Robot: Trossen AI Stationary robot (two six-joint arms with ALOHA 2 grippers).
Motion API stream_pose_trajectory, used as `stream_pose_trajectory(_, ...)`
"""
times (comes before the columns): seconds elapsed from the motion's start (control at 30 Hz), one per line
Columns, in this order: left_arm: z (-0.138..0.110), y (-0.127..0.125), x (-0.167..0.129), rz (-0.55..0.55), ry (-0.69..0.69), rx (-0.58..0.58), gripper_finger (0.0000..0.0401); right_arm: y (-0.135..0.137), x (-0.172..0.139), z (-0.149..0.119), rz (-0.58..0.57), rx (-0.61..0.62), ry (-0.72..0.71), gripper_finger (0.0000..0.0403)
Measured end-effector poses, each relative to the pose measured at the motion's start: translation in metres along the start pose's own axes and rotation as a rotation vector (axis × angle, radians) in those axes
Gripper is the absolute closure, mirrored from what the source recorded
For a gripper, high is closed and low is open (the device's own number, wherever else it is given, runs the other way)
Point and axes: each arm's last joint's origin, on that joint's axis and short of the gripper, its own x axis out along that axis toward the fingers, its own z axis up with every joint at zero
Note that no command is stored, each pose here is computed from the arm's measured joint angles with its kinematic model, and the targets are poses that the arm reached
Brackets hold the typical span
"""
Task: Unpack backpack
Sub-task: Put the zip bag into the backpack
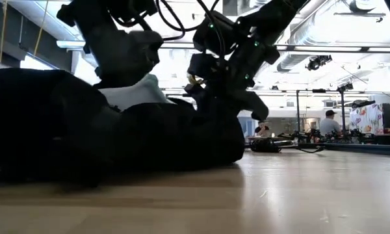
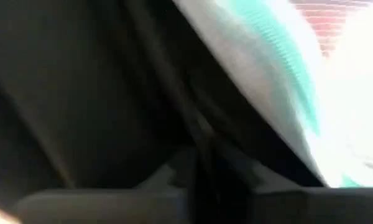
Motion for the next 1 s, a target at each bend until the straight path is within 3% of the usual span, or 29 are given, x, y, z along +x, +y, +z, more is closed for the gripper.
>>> stream_pose_trajectory(0.3, -0.008, 0.019, 0.004, 0.280, -0.020, 0.002, 0.0261, -0.005, -0.055, 0.007, 0.138, 0.066, 0.011, 0.0403)
stream_pose_trajectory(0.43, -0.008, 0.021, 0.005, 0.317, -0.048, 0.013, 0.0261, -0.009, -0.085, 0.008, 0.172, 0.093, -0.069, 0.0403)
stream_pose_trajectory(0.6, -0.009, 0.023, 0.007, 0.350, -0.043, 0.044, 0.0261, -0.001, -0.106, 0.009, 0.326, 0.139, -0.150, 0.0402)
stream_pose_trajectory(0.67, -0.005, 0.020, 0.001, 0.321, -0.032, 0.063, 0.0261, 0.004, -0.107, 0.011, 0.370, 0.147, -0.157, 0.0402)
stream_pose_trajectory(0.8, 0.011, 0.002, -0.027, 0.167, -0.059, 0.108, 0.0261, 0.011, -0.105, 0.024, 0.351, 0.169, -0.187, 0.0403)
stream_pose_trajectory(1.0, 0.024, -0.009, -0.077, 0.020, -0.066, 0.158, 0.0261, 0.012, -0.087, 0.053, 0.186, 0.163, -0.307, 0.0393)
